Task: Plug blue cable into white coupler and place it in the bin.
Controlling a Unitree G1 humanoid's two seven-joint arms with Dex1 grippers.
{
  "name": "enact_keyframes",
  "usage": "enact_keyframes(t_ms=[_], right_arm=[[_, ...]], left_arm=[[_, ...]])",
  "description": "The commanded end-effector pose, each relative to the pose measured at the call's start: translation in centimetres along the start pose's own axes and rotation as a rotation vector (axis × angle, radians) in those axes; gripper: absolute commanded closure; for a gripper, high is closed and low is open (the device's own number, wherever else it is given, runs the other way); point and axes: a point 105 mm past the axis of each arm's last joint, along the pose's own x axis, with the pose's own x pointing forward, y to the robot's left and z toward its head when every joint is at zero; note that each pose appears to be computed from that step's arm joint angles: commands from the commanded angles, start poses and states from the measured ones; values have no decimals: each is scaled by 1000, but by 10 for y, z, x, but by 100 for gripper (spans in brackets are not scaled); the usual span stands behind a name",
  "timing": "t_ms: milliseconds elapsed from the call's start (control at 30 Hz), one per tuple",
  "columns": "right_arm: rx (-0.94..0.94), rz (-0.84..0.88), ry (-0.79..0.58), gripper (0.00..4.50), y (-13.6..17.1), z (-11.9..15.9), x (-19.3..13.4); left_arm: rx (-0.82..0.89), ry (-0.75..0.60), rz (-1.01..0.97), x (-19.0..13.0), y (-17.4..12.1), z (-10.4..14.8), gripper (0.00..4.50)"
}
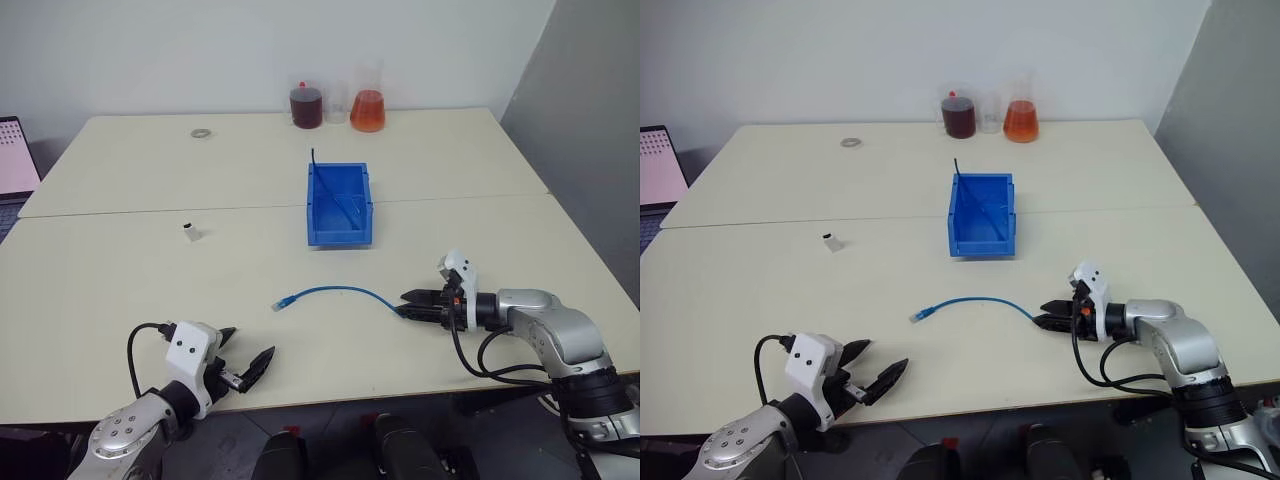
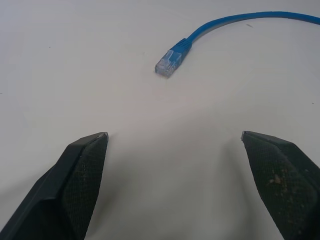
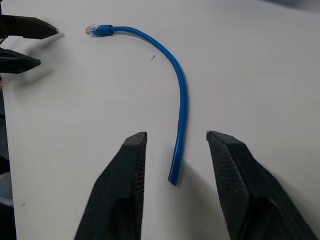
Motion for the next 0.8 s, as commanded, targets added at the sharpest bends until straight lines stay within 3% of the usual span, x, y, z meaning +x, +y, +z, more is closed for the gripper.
enact_keyframes(t_ms=[33,200,567,800], right_arm=[[-35,12,-19,129,1,8,-10],[-56,43,-33,6,3,19,-11],[-89,107,-81,6,15,40,-11],[-100,177,-108,6,37,58,-18]], left_arm=[[27,-30,5,-2,2,8,0],[31,-34,4,-2,2,10,0],[133,-25,-71,2,15,22,0],[274,10,-251,42,39,32,0]])
